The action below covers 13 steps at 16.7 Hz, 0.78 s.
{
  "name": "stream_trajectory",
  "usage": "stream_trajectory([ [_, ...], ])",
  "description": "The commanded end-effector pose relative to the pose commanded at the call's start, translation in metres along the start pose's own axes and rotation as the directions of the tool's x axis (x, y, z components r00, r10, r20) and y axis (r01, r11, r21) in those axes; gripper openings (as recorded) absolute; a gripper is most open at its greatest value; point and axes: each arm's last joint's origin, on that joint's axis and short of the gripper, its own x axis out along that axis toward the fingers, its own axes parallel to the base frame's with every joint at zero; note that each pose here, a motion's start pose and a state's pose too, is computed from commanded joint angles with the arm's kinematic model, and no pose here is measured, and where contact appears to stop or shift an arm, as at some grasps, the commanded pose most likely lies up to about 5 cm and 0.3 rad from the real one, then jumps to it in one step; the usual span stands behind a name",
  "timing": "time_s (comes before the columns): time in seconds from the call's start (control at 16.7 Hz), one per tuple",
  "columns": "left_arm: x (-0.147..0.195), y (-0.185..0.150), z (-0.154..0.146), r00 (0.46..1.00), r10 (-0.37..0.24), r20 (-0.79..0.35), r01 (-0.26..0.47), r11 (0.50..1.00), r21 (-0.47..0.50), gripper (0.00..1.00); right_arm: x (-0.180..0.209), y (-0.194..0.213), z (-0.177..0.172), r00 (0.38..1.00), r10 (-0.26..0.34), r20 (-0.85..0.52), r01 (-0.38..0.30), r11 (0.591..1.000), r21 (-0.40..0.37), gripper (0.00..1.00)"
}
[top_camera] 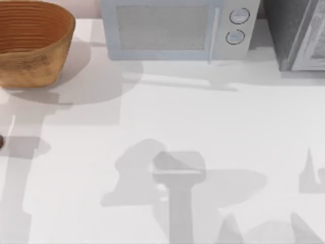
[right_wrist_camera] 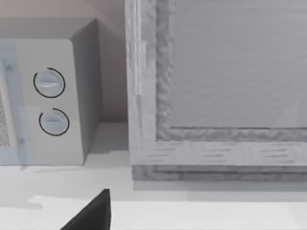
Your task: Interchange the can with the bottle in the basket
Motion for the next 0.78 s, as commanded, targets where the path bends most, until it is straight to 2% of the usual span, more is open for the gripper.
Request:
stream_trajectory([
  [0.12,-0.033,-0.005,-0.040,0.993,0.010,0.121,-0.011,1.000,0.006,0.00,0.000,0.000,0.000,1.000,0.000,0.000,0.000,1.000,0.000,1.00],
  [0.3,-0.055,-0.009,-0.102,0.958,0.014,0.287,-0.016,1.000,0.007,0.00,0.000,0.000,0.000,1.000,0.000,0.000,0.000,1.000,0.000,1.00],
  [0.54,-0.050,-0.012,-0.170,0.894,0.006,0.449,-0.008,1.000,0.003,0.00,0.000,0.000,0.000,1.000,0.000,0.000,0.000,1.000,0.000,1.00],
  [0.78,-0.034,-0.013,-0.208,0.842,0.004,0.539,0.001,1.000,-0.009,0.00,0.000,0.000,0.000,1.000,0.000,0.000,0.000,1.000,0.000,1.00],
])
